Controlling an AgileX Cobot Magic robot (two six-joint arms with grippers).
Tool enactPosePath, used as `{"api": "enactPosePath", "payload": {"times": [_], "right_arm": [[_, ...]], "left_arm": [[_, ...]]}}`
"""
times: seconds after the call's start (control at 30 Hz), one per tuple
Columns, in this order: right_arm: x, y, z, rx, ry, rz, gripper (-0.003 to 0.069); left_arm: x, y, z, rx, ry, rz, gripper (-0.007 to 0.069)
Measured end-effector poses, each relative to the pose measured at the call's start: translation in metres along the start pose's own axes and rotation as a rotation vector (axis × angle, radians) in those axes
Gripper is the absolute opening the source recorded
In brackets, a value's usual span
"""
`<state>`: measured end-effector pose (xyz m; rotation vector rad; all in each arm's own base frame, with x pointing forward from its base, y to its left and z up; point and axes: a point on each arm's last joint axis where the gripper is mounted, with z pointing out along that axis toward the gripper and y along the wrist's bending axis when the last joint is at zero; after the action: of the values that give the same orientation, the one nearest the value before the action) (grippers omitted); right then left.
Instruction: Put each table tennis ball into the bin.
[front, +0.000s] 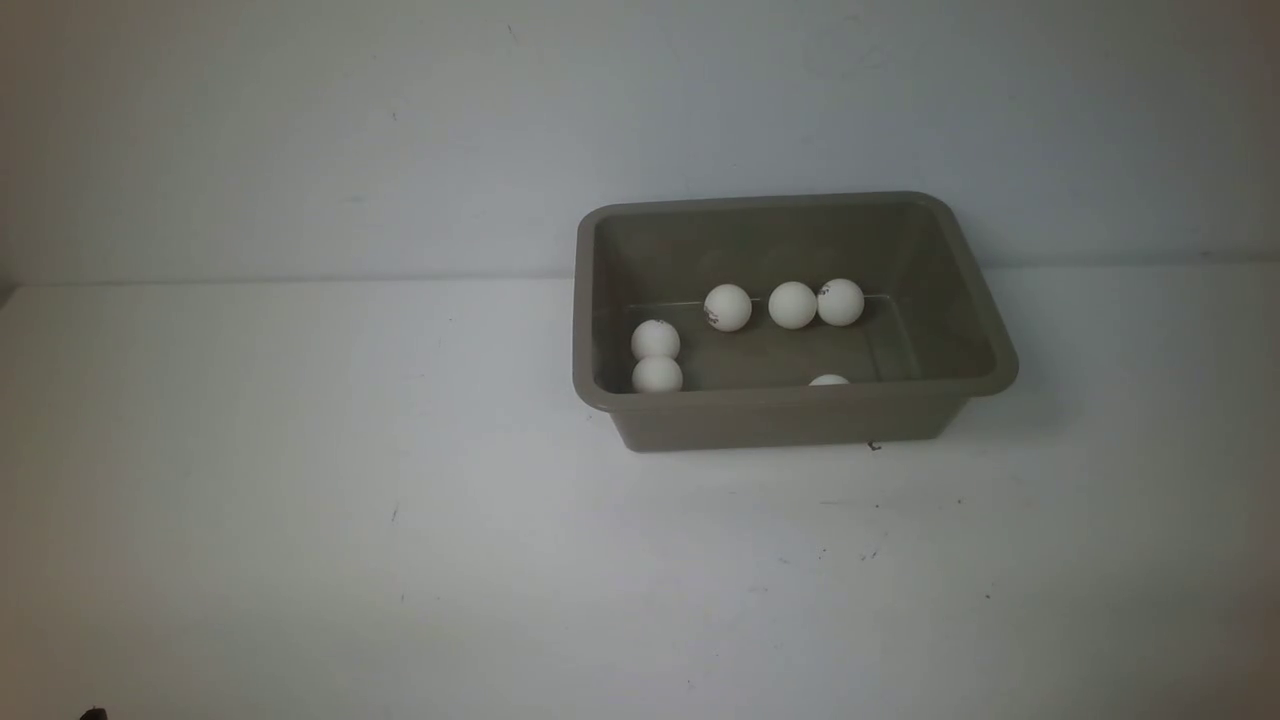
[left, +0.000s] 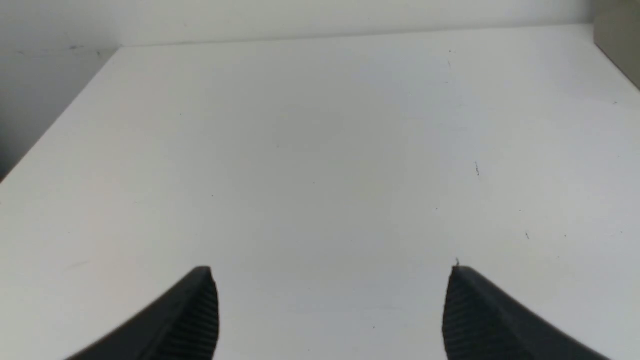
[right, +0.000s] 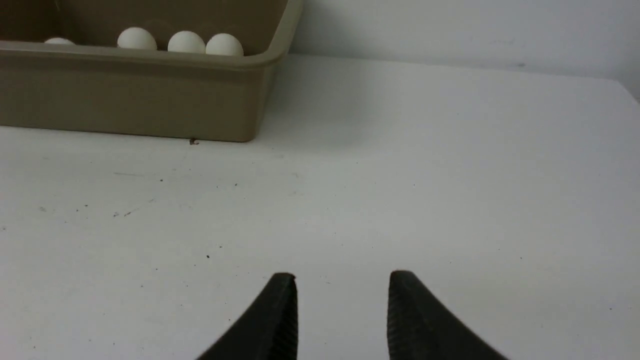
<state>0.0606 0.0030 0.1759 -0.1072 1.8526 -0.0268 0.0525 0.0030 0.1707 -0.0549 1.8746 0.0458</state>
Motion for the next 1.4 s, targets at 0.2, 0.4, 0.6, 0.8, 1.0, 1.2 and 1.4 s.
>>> {"api": "enactPosePath", "payload": {"times": [0.2,0.4,0.6,0.8,1.0,1.2,1.4], "right_arm": [[-0.0003,0.0004,0.0000,-0.004,-0.007,0.018,0.0243],[-0.0024,0.0012,-0.0060,-0.010,-0.078,0.064,0.0243],[-0.0024,0.0015,-0.0069,-0.013,-0.076,0.069,0.0243],[-0.0024,0.0015,-0.0069,-0.014,-0.075,0.069,0.0243],[-0.0024,0.0015,-0.0069,-0.014,-0.075,0.069,0.0243],[-0.0024,0.0015,-0.0069,-0.014,-0.075,0.069,0.0243],[-0.0024,0.0015,-0.0069,-0.014,-0.075,0.069,0.0243]], "left_arm": [[0.0000,0.0000,0.0000,0.000,0.000,0.000,0.0545],[0.0000,0.0000,0.0000,0.000,0.000,0.000,0.0545],[0.0000,0.0000,0.0000,0.000,0.000,0.000,0.0545],[0.0000,0.0000,0.0000,0.000,0.000,0.000,0.0545],[0.0000,0.0000,0.0000,0.000,0.000,0.000,0.0545],[0.0000,0.0000,0.0000,0.000,0.000,0.000,0.0545],[0.0000,0.0000,0.0000,0.000,0.000,0.000,0.0545]]}}
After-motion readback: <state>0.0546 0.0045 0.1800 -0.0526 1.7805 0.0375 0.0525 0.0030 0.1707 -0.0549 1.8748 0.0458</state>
